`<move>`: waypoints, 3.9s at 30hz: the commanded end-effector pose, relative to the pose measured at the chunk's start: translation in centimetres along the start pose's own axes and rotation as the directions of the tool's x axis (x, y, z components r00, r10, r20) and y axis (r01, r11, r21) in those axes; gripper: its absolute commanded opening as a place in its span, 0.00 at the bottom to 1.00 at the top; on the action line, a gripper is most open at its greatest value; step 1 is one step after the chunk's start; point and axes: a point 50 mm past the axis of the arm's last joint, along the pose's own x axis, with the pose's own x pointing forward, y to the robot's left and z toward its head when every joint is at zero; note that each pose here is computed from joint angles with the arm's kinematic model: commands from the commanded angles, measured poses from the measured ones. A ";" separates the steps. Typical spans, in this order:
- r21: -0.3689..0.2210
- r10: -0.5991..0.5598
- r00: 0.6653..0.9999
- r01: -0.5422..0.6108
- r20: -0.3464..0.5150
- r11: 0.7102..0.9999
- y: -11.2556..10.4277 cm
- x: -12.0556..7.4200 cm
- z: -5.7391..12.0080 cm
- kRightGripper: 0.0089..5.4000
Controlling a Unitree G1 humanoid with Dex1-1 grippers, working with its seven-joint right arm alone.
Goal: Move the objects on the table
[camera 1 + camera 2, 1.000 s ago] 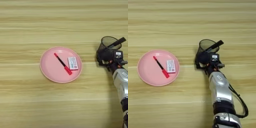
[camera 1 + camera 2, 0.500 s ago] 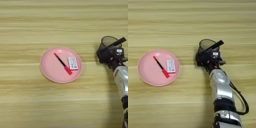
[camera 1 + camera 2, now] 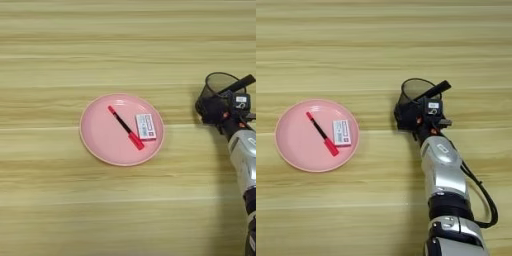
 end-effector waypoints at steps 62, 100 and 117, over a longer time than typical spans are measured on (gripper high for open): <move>-0.008 0.204 0.979 -0.204 0.028 0.979 4.1 -7.3 0.7 0.99; -0.053 0.106 0.990 -0.111 -0.094 0.992 0.8 -8.9 -1.0 0.99; -0.053 0.024 0.991 -0.031 -0.131 0.998 -0.8 -9.7 -1.9 0.99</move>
